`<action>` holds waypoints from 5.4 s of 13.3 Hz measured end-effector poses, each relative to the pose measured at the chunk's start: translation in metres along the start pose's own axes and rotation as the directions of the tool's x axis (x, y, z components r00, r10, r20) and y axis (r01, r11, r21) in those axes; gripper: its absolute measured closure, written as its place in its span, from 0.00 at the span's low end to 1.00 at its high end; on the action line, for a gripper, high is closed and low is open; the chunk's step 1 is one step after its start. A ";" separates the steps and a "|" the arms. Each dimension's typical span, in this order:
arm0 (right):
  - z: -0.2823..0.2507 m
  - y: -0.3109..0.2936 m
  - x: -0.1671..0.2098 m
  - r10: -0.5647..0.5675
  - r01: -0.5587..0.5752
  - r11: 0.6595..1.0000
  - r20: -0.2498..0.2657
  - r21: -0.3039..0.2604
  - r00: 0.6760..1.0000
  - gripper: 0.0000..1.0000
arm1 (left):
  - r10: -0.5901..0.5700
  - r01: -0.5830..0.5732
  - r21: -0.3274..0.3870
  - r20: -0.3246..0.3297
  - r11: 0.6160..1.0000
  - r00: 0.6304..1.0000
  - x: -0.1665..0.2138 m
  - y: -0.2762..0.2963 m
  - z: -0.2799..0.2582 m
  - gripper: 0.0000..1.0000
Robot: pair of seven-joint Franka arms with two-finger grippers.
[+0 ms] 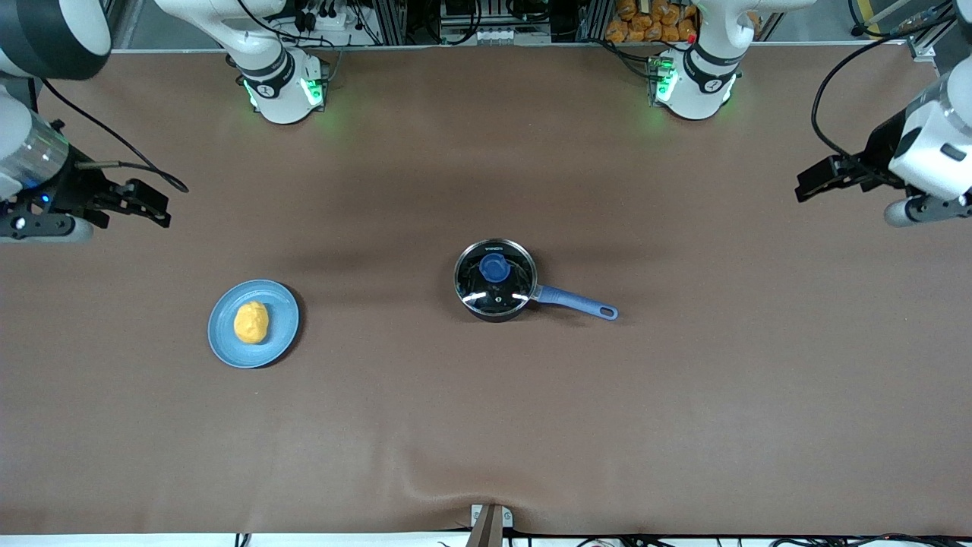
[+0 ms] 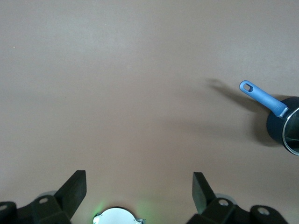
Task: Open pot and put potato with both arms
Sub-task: 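Reach the right gripper to the potato while the left gripper reaches the lid, then grasp the potato with the right gripper while the left gripper grasps the knob, then lift the lid off with the left gripper while the right gripper carries potato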
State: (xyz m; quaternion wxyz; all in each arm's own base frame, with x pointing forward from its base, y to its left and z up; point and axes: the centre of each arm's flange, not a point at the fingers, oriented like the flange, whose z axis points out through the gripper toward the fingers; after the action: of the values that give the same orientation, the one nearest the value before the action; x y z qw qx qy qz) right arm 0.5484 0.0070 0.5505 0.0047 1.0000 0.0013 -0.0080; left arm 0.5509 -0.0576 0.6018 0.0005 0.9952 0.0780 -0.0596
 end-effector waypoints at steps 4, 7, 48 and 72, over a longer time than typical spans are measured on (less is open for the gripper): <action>0.065 0.002 0.028 0.004 -0.004 1.000 -0.032 0.001 0.999 0.00 | 0.069 -0.070 0.014 0.048 0.997 0.996 0.029 0.049 0.036 0.00; 0.123 0.001 0.038 0.003 -0.003 1.000 -0.015 0.001 1.000 0.00 | 0.146 -0.148 0.026 0.064 0.989 0.987 0.031 0.114 0.065 0.00; 0.265 -0.168 0.074 0.151 -0.148 0.986 -0.030 0.073 0.988 0.41 | -0.456 0.447 -0.126 -0.060 0.886 0.888 -0.064 0.448 0.305 0.00; 0.216 -0.245 0.078 0.211 -0.198 0.942 -0.019 0.273 0.977 0.41 | -0.455 0.450 -0.078 -0.053 0.889 0.889 -0.067 0.448 0.308 0.40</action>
State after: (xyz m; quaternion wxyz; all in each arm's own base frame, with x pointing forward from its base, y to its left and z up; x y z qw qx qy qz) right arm 0.6221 0.2503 0.3309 -0.1303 0.9859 -0.1033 0.0166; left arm 0.5183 -0.5137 0.3004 0.0153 0.9505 0.3095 -0.0206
